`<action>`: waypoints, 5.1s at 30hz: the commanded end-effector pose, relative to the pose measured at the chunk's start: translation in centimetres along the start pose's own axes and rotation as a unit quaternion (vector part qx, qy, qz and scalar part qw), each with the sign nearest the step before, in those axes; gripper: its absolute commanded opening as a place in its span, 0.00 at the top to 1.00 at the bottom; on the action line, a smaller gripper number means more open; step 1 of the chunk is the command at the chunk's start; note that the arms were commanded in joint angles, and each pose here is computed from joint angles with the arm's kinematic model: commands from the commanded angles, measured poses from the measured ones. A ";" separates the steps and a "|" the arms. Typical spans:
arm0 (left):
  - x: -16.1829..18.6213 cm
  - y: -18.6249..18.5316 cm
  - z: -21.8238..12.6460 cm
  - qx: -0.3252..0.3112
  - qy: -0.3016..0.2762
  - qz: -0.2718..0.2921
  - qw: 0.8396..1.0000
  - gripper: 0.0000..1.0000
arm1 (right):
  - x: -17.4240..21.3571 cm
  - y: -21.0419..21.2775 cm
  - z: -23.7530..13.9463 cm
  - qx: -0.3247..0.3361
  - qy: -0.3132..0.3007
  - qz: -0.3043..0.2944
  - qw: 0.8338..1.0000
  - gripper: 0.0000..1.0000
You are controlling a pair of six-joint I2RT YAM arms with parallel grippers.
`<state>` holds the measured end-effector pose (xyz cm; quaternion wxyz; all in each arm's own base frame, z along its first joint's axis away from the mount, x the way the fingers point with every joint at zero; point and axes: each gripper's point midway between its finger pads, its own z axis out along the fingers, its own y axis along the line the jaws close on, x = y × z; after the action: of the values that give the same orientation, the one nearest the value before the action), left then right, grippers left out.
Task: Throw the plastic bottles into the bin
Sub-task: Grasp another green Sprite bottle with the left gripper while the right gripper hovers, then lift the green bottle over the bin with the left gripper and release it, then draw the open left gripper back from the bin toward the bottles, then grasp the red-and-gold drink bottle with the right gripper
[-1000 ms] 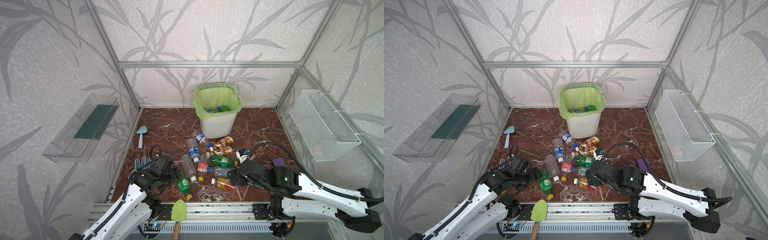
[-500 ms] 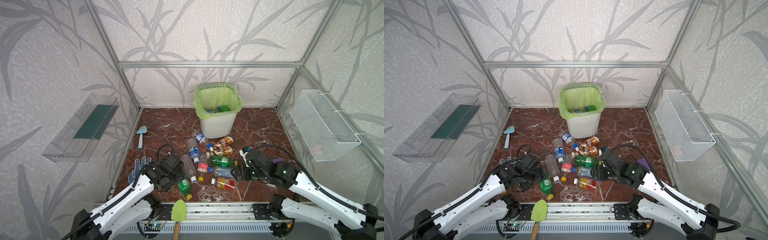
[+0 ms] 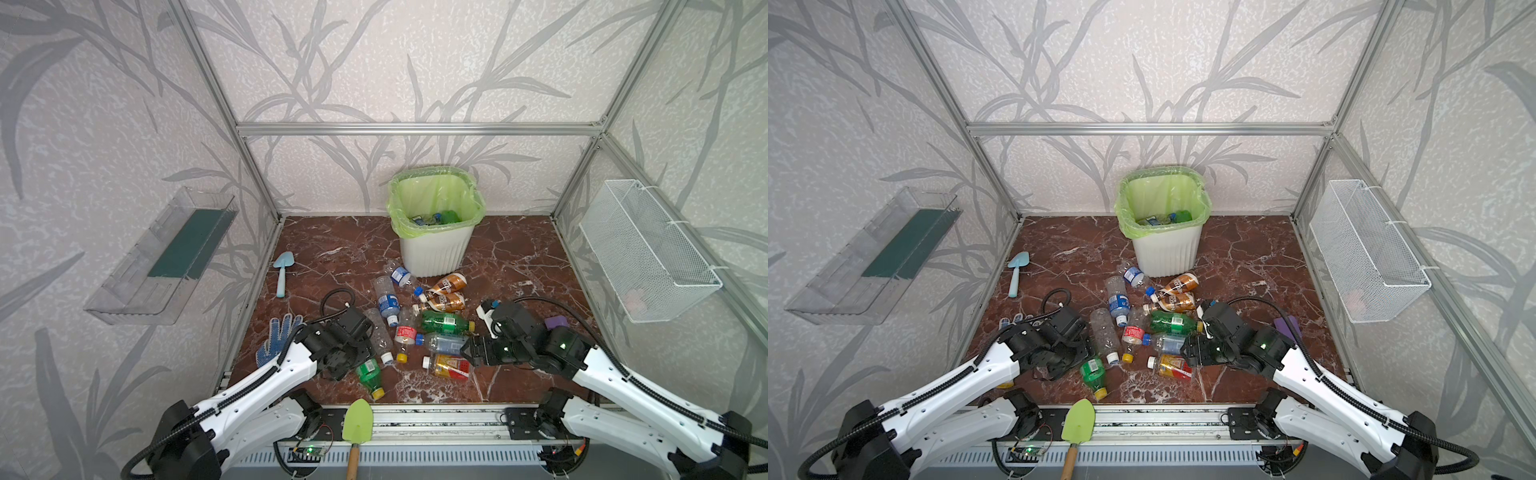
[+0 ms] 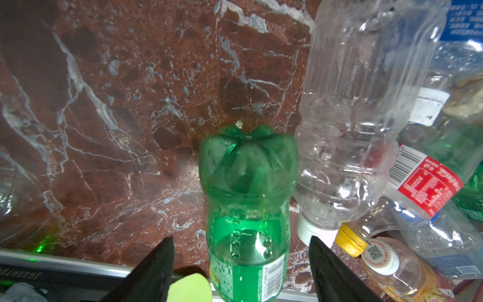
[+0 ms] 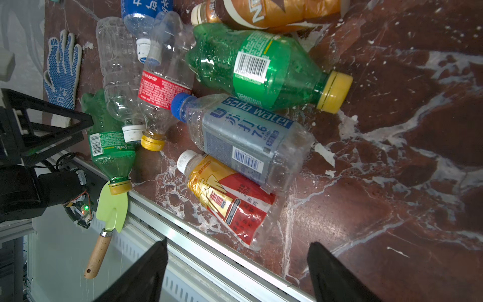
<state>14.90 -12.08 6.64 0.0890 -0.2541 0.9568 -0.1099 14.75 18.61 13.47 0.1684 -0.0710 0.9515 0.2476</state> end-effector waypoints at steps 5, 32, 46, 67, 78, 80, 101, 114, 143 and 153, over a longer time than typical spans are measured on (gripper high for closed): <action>0.4 0.1 1.8 0.010 0.006 -0.005 1.000 0.22 | -1.1 -1.0 0.5 0.024 -0.033 0.028 0.999 0.16; -0.8 0.9 -0.2 -0.019 -0.004 0.027 0.999 0.53 | -3.2 -0.6 0.9 0.035 -0.046 0.018 0.998 0.16; -6.2 -9.4 -9.0 0.161 -0.128 0.082 0.975 0.55 | -3.4 -0.8 -1.1 0.037 -0.072 0.027 0.996 0.18; -26.1 -36.3 -37.6 0.457 -0.358 0.130 0.804 0.24 | -4.4 -0.3 -4.6 0.029 -0.105 0.051 0.993 0.18; -19.6 -33.8 -44.7 0.487 -0.379 0.227 0.753 0.01 | -4.8 -0.2 -3.8 0.034 -0.094 0.055 0.993 0.14; -18.4 -32.8 -44.2 0.477 -0.367 0.238 0.762 0.02 | -4.8 -0.1 -3.5 0.033 -0.091 0.059 0.994 0.14; -11.8 -12.8 -18.3 0.260 -0.229 0.122 0.930 0.08 | 3.1 0.9 1.8 0.099 0.073 -0.044 0.991 0.16; -9.2 -6.5 -13.4 0.214 -0.213 0.072 0.951 0.10 | 4.2 2.8 4.5 0.086 0.105 -0.162 0.977 0.14; -8.9 -6.1 -11.4 0.198 -0.195 0.071 0.958 0.10 | 2.6 4.0 5.7 0.106 0.118 -0.238 0.958 0.07; -9.0 -6.2 -11.5 0.199 -0.195 0.071 0.958 0.10 | 2.6 4.1 6.0 0.113 0.129 -0.229 0.958 0.08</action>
<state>22.78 -11.18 20.51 0.3291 -0.1705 0.8963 -0.2436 13.18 25.38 9.33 0.1128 -0.3043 0.9410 0.0960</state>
